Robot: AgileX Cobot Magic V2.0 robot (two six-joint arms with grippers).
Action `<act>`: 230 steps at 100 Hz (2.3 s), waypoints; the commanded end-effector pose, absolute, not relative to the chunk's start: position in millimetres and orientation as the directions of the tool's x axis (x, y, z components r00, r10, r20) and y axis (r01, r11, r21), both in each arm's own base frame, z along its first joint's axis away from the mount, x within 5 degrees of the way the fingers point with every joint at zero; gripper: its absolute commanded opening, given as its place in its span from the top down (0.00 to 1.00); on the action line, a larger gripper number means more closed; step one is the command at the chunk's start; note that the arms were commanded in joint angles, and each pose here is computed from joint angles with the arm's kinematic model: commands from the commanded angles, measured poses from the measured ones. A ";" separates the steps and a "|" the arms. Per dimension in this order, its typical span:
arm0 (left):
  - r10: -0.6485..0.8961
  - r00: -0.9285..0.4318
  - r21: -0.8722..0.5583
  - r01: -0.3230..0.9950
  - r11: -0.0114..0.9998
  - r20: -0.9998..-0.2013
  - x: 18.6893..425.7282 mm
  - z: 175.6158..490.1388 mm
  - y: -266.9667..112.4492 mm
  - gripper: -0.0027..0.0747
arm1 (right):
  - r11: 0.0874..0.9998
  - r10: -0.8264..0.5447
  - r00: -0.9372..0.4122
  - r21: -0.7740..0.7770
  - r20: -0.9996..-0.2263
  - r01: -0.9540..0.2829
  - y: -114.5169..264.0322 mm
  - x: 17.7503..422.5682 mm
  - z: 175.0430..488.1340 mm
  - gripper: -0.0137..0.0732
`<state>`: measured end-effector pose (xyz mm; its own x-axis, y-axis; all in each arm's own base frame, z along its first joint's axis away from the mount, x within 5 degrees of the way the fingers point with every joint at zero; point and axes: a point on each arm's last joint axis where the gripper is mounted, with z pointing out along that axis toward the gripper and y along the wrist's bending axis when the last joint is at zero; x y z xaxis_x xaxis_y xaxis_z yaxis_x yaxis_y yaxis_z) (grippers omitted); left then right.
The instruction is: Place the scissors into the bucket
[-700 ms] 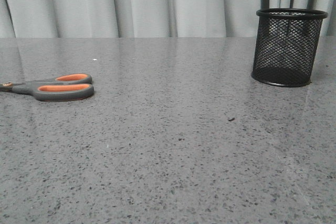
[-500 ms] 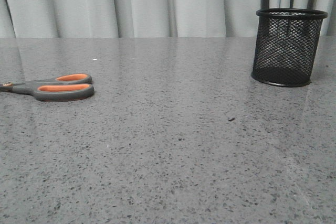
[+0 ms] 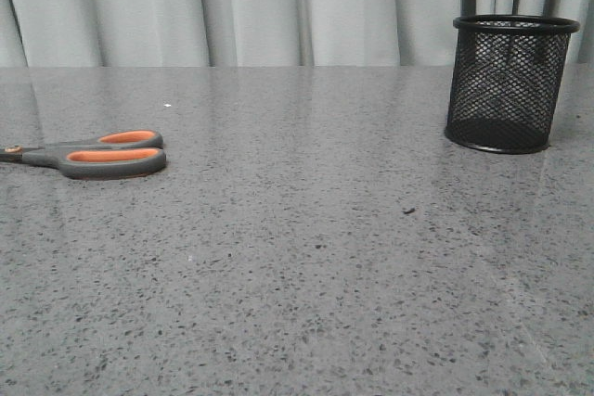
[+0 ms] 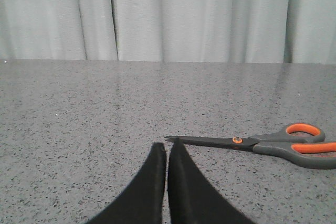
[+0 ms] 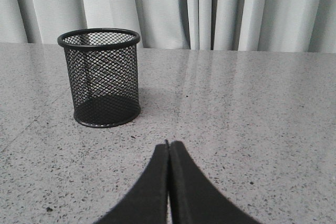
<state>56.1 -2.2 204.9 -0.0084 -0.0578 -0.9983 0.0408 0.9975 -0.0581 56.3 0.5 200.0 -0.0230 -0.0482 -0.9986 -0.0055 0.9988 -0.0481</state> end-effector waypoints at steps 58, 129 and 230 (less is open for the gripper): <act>-0.078 0.079 -0.074 0.044 0.996 -0.994 54.5 207.7 -2.1 0.99 | 0.999 -0.051 0.071 -0.051 -0.996 0.011 -0.4 55.6 201.9 0.92; -0.687 0.113 -0.676 0.125 0.727 -0.718 51.8 224.2 0.2 0.99 | 0.888 0.453 0.201 0.458 -0.868 -0.022 -6.3 53.4 216.2 0.92; 0.033 -0.444 -0.114 0.301 0.947 -0.895 118.2 380.1 -30.7 0.91 | 0.959 0.154 -0.546 0.258 -0.824 -0.118 21.2 127.2 331.0 0.54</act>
<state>109.4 -26.0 364.9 -0.4983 0.0548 -0.8652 0.2594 0.9617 -0.0885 118.3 22.4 318.5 -0.5808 0.1626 -0.7977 -0.1095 0.9553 0.2745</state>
